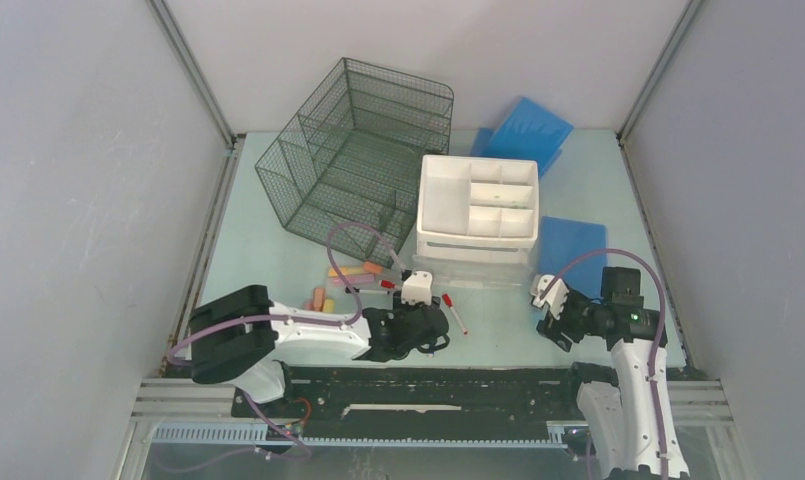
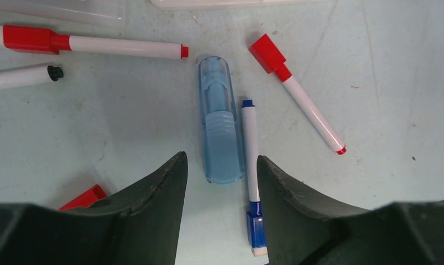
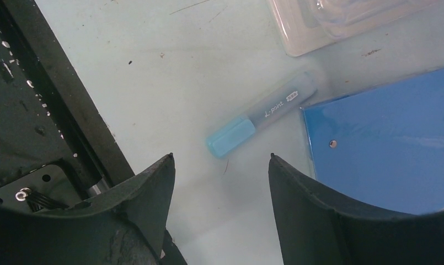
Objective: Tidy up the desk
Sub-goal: Pick up the stationery from the center of the board, then place the stationery in the drawer, then pick up the stationery from the center of the board.
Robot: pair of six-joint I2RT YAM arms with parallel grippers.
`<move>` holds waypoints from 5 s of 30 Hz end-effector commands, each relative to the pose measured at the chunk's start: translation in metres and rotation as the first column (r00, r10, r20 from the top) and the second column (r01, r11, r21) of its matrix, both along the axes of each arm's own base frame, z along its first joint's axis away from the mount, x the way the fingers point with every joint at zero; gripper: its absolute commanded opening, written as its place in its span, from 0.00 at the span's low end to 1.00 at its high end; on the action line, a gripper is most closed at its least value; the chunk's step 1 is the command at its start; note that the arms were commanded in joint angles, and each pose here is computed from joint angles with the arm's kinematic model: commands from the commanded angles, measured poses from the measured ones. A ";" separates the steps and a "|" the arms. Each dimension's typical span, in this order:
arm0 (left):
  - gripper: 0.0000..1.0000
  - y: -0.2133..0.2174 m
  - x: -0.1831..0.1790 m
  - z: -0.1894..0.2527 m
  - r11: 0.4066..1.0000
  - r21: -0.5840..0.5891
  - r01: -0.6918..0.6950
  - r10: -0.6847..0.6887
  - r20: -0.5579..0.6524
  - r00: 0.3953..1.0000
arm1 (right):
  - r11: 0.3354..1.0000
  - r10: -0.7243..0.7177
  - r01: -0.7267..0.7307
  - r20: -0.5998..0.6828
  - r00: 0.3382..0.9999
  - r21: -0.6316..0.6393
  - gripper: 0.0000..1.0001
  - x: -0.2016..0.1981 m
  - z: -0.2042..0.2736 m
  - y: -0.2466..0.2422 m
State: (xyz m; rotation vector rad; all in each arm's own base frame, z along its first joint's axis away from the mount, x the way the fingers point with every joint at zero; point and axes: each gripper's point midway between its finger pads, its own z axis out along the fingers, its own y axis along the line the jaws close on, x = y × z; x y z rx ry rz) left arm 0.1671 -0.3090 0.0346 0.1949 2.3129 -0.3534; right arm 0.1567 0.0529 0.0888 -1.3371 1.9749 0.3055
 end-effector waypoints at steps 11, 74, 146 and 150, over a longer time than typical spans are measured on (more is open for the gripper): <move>0.50 -0.002 0.008 -0.016 0.994 0.097 -0.043 0.041 0.014 0.999 | 0.999 0.032 -0.034 0.049 0.998 0.033 0.71 -0.002 0.016 0.004; 0.00 -0.003 -0.052 0.251 0.264 0.519 0.813 -0.899 0.438 0.012 | 0.999 0.012 -0.017 0.103 0.995 0.046 0.72 -0.006 0.028 0.002; 0.77 0.152 0.056 0.112 0.974 -0.219 -0.056 0.128 0.329 0.935 | 0.996 -0.010 0.003 0.086 0.996 0.087 0.72 -0.017 0.030 -0.001; 0.72 0.182 0.066 0.083 0.952 -0.211 -0.222 0.272 0.252 0.929 | 0.996 -0.015 0.008 0.087 0.996 0.089 0.72 -0.018 0.030 -0.002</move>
